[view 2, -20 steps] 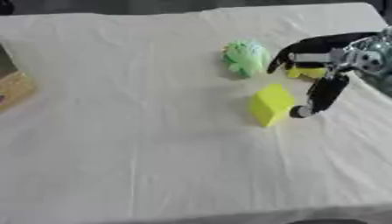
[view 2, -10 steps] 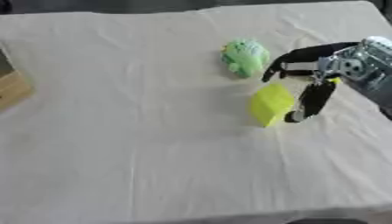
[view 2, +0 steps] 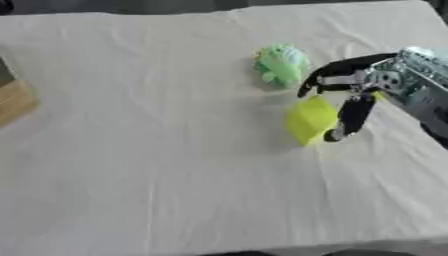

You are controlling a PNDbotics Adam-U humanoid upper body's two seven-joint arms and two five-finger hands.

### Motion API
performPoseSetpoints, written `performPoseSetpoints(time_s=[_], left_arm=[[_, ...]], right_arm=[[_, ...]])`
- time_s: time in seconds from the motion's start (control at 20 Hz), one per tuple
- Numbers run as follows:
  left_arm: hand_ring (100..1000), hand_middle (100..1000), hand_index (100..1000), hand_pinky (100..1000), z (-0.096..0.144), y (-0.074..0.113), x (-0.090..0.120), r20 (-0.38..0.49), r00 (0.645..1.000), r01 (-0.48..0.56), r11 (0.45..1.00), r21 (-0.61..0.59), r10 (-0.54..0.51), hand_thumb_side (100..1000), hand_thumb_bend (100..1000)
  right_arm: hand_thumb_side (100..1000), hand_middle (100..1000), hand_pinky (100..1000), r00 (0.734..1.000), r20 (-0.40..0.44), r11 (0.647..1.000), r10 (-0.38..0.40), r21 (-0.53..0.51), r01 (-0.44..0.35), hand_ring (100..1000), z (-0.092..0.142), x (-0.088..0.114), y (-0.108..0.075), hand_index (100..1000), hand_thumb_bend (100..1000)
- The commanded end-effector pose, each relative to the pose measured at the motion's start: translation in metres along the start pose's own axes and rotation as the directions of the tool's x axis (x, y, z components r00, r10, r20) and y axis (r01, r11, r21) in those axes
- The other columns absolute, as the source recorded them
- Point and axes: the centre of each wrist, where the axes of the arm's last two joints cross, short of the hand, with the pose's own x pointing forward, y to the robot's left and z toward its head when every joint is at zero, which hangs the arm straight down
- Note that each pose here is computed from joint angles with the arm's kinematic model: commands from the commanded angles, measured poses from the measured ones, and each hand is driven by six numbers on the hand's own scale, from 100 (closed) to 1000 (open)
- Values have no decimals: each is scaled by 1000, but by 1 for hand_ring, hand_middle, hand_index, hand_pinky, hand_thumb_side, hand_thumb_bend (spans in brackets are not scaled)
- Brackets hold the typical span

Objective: Pick up the objects with one hand, pass them to the other hand, and then place them into the box on the other side of the table.

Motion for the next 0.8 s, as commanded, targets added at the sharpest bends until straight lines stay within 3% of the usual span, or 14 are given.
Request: performPoseSetpoints(time_s=[0.05,0.35,0.8], left_arm=[[741,703,812,494,-2,2,8,26,1000,-1,1000,-5,1,936,216],[742,704,812,495,-2,1,8,25,1000,-4,1000,-6,4,937,216],[742,703,812,497,-1,0,7,23,1000,-5,1000,-11,6,937,216]], right_arm=[[100,905,982,1000,-19,1000,19,-14,-19,878,4,-5,-7,900,497],[100,901,924,1000,-24,1000,11,7,-10,876,-2,-9,-4,897,492],[100,880,919,999,-46,1000,6,12,-5,870,-6,-15,-2,891,477]])
